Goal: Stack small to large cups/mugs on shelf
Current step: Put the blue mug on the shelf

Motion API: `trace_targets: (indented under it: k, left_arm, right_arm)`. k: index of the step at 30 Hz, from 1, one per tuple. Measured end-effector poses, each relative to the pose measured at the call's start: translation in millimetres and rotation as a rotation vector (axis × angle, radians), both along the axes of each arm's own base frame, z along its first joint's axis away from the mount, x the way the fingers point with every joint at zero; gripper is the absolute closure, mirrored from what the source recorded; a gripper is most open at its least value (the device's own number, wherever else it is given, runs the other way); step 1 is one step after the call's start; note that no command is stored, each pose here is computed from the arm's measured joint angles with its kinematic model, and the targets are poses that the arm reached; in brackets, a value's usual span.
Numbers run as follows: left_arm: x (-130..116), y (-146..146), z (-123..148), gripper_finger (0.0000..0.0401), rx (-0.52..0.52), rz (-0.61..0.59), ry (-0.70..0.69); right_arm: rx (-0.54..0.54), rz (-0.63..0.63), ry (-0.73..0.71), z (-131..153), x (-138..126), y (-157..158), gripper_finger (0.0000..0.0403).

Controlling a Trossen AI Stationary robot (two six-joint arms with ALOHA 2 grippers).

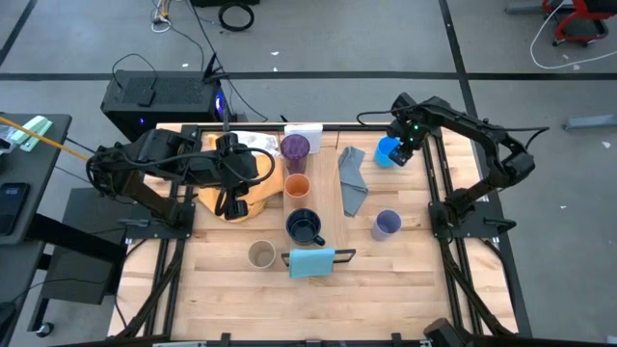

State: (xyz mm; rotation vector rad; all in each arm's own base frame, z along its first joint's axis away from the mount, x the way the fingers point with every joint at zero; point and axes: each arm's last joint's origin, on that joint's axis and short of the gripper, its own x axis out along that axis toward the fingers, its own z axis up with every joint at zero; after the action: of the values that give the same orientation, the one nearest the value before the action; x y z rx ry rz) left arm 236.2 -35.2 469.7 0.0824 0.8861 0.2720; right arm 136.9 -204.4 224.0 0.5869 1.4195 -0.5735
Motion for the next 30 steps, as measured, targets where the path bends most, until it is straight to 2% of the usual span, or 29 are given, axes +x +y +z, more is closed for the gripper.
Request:
trace_targets:
  k: [10,22,26,30]
  left_arm:
    - [0,0,0,0.0309,-0.002,0.003,0.001]
    - [-2,0,-1,0.0312,-0.011,0.020,0.015]
    - [-2,0,-1,0.0314,-0.011,0.020,0.016]
    - [-2,0,-1,0.0309,-0.011,0.020,0.016]
  right_arm:
    - [0.034,0.001,0.030,-15,5,-8,0.0247]
    - [0.018,0.000,0.028,-25,10,-16,0.0254]
    - [0.009,0.000,0.039,-25,10,-17,0.0287]
    - [0.005,0.003,0.039,-25,10,-17,0.0354]
